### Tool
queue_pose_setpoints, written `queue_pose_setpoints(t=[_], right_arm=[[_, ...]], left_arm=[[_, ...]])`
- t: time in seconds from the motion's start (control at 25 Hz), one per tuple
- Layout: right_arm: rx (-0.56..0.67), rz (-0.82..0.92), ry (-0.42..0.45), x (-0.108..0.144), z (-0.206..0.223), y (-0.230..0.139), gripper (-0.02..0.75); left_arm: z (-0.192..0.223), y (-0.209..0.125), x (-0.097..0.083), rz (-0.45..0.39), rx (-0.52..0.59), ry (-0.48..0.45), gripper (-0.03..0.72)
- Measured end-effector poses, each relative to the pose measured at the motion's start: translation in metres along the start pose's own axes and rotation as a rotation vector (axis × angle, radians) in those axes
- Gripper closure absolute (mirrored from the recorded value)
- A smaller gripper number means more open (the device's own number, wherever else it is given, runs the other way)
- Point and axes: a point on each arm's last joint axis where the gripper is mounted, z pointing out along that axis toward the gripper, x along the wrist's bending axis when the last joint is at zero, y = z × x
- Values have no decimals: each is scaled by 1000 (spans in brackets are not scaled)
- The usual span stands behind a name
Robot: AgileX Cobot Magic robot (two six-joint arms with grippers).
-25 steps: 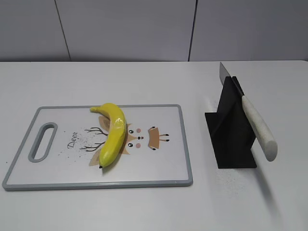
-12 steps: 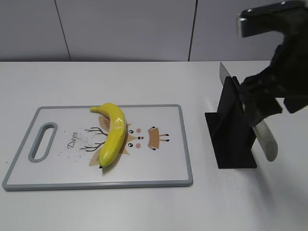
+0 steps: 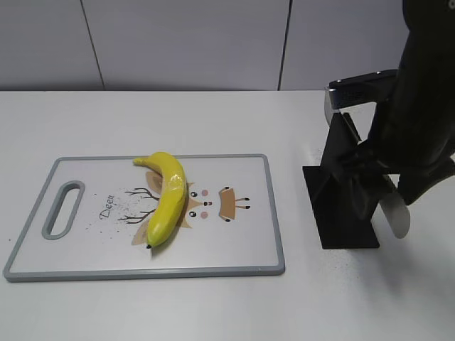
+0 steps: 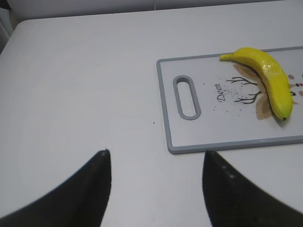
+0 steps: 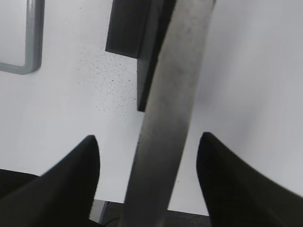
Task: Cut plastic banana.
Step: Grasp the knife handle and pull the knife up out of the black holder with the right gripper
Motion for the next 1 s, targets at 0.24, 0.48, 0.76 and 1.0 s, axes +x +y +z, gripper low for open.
queue_pose_setpoints(t=[0.24, 0.48, 0.76, 1.0], right_arm=[[47, 6, -14, 2, 19, 7, 481], [14, 60, -17, -1, 10, 5, 556], [-161, 75, 32, -6, -41, -12, 566], [-344, 79, 84, -11, -84, -26, 572]], left_arm=[[0, 0, 0, 0, 0, 0, 100], [0, 0, 0, 0, 0, 0, 100], [0, 0, 0, 0, 0, 0, 100], [-5, 7, 1, 2, -55, 9, 100]])
